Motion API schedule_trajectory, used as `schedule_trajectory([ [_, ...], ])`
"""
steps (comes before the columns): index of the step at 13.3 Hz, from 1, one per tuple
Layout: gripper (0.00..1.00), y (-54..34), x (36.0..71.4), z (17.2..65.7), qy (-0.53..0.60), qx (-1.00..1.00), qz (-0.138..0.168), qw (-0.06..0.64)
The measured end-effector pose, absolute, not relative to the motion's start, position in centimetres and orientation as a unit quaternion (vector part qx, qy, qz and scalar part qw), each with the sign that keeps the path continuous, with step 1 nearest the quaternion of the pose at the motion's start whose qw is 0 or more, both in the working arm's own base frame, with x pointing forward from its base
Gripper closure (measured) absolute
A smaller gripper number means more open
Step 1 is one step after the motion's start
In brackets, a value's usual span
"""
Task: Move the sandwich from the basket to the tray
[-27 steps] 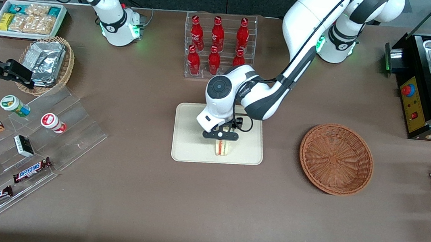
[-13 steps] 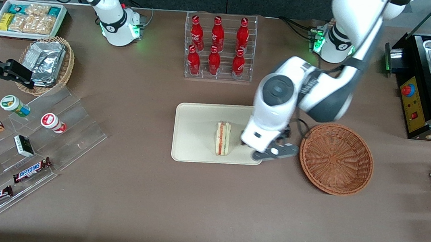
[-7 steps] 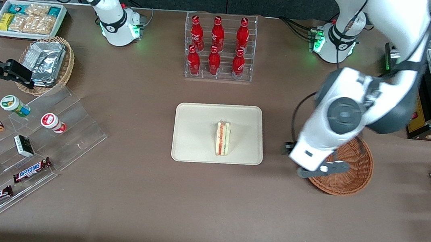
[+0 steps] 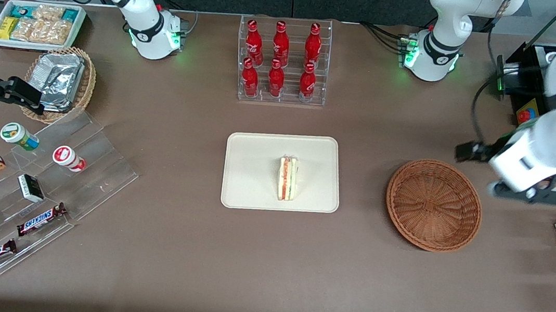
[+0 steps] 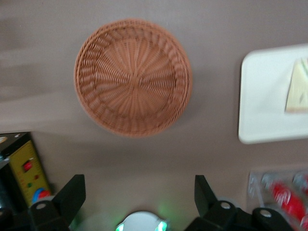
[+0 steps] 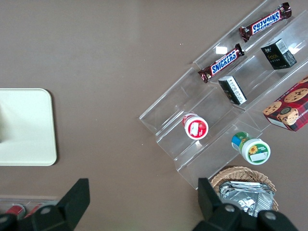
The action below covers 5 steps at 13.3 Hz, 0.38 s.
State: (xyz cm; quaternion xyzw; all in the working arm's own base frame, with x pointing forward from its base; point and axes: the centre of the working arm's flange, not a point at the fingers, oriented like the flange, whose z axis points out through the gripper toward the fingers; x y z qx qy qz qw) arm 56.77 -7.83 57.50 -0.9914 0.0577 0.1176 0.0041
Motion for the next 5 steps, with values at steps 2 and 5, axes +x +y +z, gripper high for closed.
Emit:
schedule_trajectory([
  [2,0.0,-6.8,54.5,59.8,0.08,-0.988,0.132,0.003],
  [5,0.0,-5.2,53.0,61.7,0.074,-0.988,0.133,0.003],
])
